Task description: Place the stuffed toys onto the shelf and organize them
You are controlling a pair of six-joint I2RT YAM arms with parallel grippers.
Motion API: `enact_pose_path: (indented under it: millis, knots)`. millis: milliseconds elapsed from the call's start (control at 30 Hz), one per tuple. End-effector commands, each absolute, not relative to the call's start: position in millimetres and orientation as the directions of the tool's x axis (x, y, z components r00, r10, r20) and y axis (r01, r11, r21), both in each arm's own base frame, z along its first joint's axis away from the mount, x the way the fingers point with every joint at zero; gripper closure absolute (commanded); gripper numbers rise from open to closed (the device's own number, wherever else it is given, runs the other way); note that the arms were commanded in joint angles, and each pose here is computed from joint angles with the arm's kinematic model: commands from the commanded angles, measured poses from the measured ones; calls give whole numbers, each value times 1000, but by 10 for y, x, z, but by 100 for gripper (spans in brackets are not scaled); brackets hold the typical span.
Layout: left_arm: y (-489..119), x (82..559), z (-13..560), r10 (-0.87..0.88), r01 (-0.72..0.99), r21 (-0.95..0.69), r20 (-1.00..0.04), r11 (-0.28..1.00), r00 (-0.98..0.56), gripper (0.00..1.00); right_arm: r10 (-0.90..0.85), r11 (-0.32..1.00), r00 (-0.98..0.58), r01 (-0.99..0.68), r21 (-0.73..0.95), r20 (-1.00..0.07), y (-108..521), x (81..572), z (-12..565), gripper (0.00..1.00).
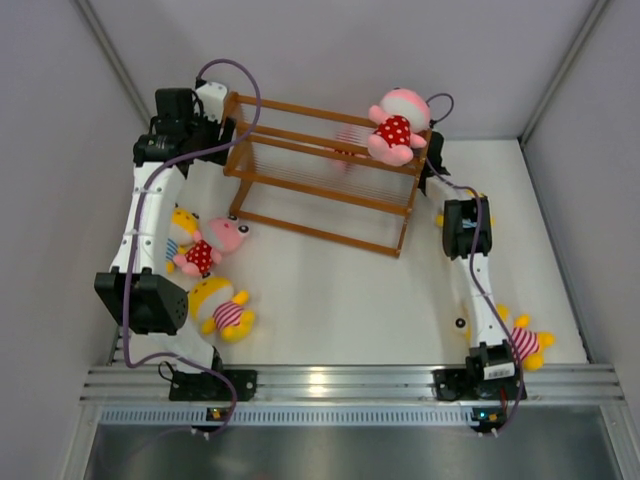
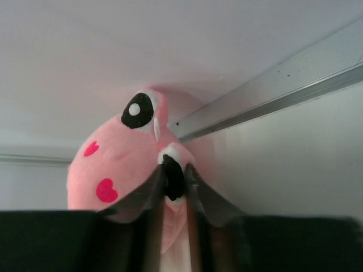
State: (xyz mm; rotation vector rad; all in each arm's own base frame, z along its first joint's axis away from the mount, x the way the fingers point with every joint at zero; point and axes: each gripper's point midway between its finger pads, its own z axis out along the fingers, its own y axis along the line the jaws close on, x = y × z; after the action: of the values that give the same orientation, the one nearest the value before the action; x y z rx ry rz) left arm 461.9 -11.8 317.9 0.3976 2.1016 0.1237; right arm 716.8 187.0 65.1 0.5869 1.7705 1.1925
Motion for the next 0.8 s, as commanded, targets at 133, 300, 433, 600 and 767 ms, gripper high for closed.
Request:
enact_pose_path:
  millis: [133,300,433,600,767]
  knots:
    - [-65,4644,3335,337,208,269,-821,940,-461,27,799,386,-428,-175,906,-423,1816,7201,871,100]
    - [-64,4621,3338,342,212,273,-820,938,-459,27,796,443,-342,-233,866,-499,1491,7118,1528,100]
    - [-57,4596,3351,351,215,282,-818,935,-456,26,811,509,-231,-173,843,-537,957,6879,1852,100]
    - [-199,4511,3432,348,279,246,-837,928,-422,25,726,686,19,-97,721,-688,46,6398,2815,100]
    - [-411,4343,3557,345,370,202,-860,907,-377,23,504,855,117,71,513,-856,-406,5769,3411,100]
